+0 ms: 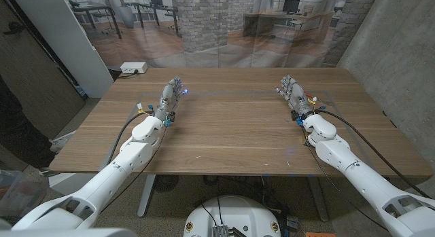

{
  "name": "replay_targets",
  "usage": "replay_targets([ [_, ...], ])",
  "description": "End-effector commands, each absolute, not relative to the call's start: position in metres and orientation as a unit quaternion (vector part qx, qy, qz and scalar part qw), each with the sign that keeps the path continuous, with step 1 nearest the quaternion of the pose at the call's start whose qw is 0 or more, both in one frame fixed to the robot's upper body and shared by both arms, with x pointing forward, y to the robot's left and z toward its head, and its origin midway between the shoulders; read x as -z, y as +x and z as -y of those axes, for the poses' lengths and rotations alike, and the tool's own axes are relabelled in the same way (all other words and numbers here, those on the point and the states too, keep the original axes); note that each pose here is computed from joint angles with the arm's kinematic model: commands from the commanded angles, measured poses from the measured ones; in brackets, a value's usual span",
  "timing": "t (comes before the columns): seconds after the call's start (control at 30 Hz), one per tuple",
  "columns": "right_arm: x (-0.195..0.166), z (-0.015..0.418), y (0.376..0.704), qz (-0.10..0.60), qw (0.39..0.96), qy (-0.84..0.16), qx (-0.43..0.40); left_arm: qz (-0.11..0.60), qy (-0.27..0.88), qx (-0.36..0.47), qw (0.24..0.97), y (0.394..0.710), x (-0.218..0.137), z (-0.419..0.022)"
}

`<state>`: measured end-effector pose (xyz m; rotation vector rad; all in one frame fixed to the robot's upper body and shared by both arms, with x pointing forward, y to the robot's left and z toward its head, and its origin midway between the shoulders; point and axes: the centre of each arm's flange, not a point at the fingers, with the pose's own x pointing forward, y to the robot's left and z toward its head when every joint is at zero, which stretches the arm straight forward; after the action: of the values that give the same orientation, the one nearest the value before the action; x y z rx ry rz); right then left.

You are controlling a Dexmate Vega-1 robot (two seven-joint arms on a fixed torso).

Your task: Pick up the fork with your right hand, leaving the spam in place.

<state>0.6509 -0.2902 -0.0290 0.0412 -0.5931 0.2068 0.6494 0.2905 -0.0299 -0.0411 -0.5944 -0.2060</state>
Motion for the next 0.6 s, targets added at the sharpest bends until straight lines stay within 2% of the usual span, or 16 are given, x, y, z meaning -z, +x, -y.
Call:
replay_targets([
  [0.03, 0.029, 0.289, 0.647, 0.292, 0.951, 0.010, -0.099, 0.292, -0.020, 0.101, 0.951, 0.646, 0.032, -0.291],
  [0.3, 0.022, 0.291, 0.643, 0.308, 0.948, -0.046, -0.065, 0.292, -0.020, 0.101, 0.951, 0.645, 0.033, -0.292],
  [0.6, 0.019, 0.293, 0.643, 0.306, 0.949, -0.046, -0.062, 0.291, -0.023, 0.100, 0.951, 0.646, 0.035, -0.293],
])
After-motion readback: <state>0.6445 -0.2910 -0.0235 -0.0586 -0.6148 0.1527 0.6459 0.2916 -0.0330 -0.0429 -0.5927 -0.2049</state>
